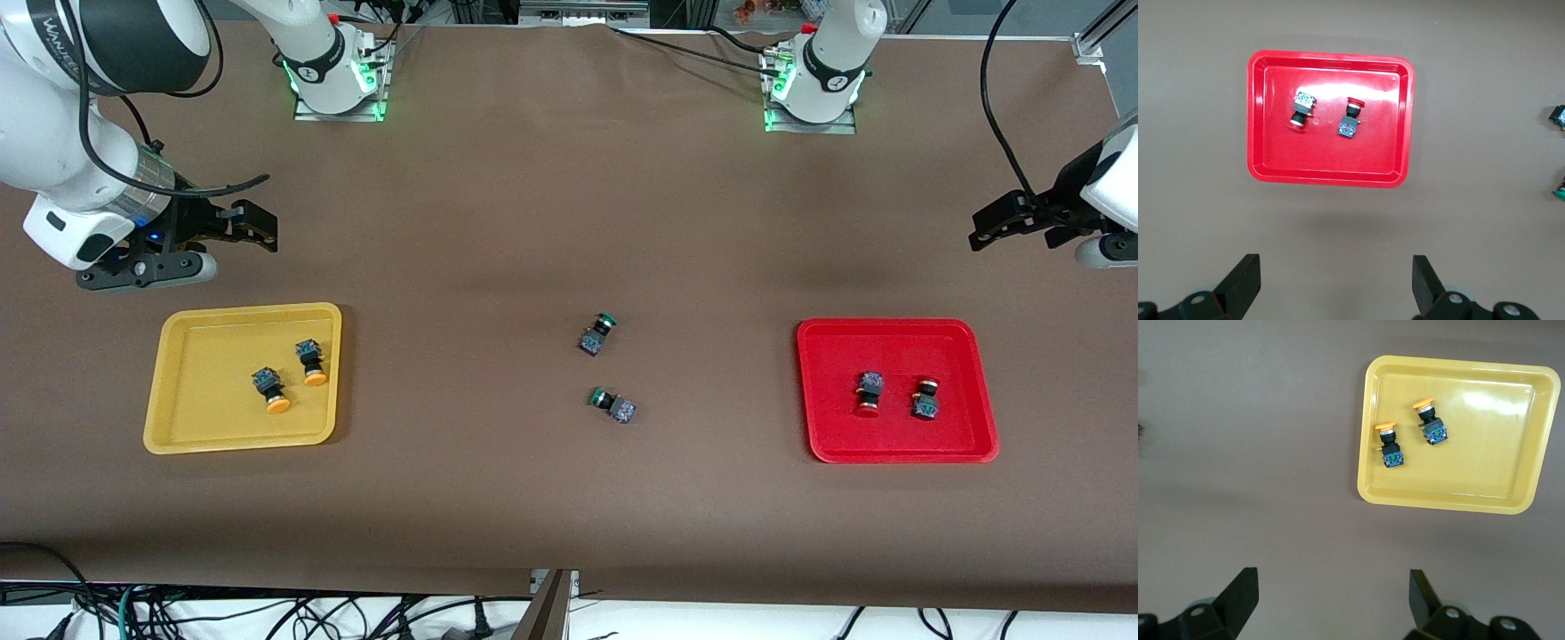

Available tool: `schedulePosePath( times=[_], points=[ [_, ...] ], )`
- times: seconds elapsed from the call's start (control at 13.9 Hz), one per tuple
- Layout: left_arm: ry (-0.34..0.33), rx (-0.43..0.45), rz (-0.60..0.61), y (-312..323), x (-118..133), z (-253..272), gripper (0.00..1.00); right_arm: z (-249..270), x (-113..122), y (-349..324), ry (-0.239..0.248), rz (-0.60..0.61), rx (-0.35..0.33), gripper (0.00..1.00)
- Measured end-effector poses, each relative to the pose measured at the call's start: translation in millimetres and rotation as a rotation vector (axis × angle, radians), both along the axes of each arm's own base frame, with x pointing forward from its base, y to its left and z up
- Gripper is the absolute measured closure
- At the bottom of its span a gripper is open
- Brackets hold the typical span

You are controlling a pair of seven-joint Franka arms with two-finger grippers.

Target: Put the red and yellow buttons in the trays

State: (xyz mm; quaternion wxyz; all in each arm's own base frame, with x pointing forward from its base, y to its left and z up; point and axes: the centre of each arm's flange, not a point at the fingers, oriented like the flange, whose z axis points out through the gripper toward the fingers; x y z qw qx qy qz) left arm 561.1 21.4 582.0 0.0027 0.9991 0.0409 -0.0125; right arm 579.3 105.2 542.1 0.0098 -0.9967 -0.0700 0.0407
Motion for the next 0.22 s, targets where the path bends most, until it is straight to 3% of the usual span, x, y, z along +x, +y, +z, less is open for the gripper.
schedulePosePath(
  times=[0.22],
  points=[
    [0.002, -0.001, 0.004, 0.3, 0.0, -1.7, 0.00, 0.0, 0.1, -0.3, 0.000, -0.001, 0.000, 0.00]
  ],
)
